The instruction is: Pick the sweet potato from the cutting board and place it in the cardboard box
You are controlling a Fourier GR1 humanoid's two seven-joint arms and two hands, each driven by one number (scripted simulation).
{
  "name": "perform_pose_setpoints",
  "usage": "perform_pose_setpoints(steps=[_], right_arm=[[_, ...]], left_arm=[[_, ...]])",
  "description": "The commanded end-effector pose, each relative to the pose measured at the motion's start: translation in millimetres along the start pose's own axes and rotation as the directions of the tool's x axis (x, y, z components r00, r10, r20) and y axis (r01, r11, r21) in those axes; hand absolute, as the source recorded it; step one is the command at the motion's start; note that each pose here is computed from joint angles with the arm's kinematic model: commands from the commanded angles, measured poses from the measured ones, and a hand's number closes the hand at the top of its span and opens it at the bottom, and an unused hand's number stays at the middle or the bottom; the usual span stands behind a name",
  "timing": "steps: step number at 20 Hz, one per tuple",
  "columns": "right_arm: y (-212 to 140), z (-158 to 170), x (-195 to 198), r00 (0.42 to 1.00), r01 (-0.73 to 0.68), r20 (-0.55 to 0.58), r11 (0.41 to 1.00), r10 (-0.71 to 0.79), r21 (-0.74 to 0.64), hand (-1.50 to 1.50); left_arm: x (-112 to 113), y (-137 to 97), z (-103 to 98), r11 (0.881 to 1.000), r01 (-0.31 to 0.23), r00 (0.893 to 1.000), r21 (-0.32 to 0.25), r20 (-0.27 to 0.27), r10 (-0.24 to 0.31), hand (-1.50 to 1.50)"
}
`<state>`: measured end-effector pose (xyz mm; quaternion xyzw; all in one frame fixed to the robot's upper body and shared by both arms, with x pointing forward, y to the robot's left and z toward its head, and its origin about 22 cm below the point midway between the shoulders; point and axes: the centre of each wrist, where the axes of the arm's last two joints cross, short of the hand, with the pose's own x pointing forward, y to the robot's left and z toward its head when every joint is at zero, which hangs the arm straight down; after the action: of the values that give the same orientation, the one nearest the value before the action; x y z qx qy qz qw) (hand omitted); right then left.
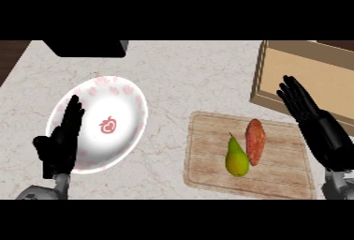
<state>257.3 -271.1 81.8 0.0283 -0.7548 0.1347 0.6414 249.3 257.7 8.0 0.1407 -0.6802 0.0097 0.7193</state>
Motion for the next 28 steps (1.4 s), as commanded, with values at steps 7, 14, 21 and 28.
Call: perform_pose_setpoints(steps=[7, 14, 21, 28], right_arm=[[-111, 11, 76, 0.853, -0.519, -0.087, 0.823, 0.514, -0.231, -1.5], [-110, 50, 35, 0.825, -0.547, 0.034, 0.813, 0.564, -0.2, -1.5], [-109, 40, 65, 0.672, -0.741, 0.013, 0.672, 0.741, 0.009, -1.5], [-63, 25, 86, 0.481, -0.826, -0.035, 0.466, 0.876, 0.317, -1.5]], left_arm=[[51, 9, -16, 0.929, 0.237, 0.936, -0.283, 0.322, -0.141, 0.0], [49, 27, -33, 0.897, 0.244, 0.93, -0.368, 0.35, -0.11, 0.0], [53, 15, -33, 0.884, 0.261, 0.926, -0.387, 0.358, -0.117, 0.0], [52, 4, -38, 0.879, 0.251, 0.932, -0.404, 0.348, -0.106, 0.0]])
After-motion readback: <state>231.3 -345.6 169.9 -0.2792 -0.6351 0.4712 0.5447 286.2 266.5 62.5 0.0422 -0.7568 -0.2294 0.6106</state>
